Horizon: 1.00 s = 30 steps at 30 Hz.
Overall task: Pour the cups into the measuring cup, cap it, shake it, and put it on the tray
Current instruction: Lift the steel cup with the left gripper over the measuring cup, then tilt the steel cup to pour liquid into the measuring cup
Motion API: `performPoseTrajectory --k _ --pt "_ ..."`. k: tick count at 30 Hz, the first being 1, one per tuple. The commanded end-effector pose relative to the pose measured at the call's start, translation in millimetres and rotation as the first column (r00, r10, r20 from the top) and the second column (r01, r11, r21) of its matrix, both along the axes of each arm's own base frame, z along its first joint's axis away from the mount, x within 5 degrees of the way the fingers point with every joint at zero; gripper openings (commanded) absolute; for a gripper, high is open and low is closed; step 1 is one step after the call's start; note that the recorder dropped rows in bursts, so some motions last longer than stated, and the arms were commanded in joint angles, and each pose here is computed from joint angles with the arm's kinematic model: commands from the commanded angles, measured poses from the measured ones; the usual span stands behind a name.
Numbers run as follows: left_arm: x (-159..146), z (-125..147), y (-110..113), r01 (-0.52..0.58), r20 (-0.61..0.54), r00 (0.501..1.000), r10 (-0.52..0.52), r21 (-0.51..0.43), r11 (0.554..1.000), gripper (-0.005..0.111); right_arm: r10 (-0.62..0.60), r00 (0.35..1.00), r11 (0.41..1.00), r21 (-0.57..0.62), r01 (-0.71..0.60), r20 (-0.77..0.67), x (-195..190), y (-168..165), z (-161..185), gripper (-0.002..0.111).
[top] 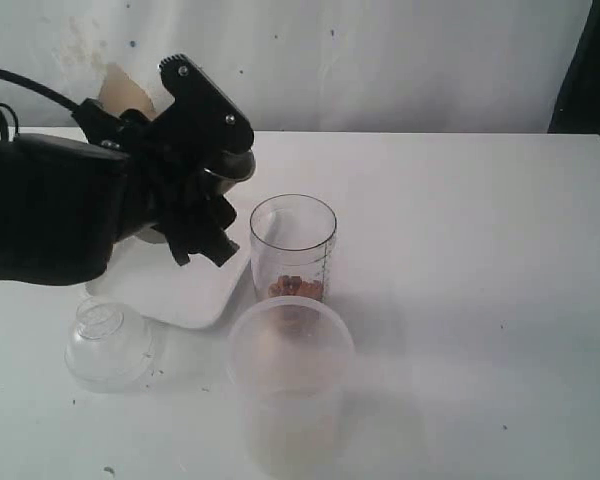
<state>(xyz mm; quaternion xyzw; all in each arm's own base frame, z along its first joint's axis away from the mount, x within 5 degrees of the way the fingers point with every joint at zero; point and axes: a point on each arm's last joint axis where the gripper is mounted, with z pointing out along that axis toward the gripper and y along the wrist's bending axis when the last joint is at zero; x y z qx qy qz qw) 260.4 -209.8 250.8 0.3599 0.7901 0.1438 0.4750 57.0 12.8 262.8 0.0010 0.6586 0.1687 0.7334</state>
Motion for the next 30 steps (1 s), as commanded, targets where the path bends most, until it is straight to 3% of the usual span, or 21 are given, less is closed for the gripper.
performPoseTrajectory --k 1,11,30 --pt "-3.0 10.7 -11.1 0.017 0.07 0.997 -0.02 0.043 0.999 0.0 -0.002 1.0 1.0 -0.003 0.002 0.014 -0.8 -0.1 0.4 0.0" --pt "-8.0 6.0 -21.5 -0.008 0.127 0.992 -0.01 0.143 0.99 0.0 -0.002 1.0 1.0 -0.003 0.002 0.014 -0.8 -0.1 0.4 0.0" --pt "-13.9 12.3 -30.8 0.041 0.203 0.976 -0.083 0.202 0.979 0.0 -0.002 1.0 1.0 -0.003 0.002 0.014 -0.8 -0.1 0.4 0.0"
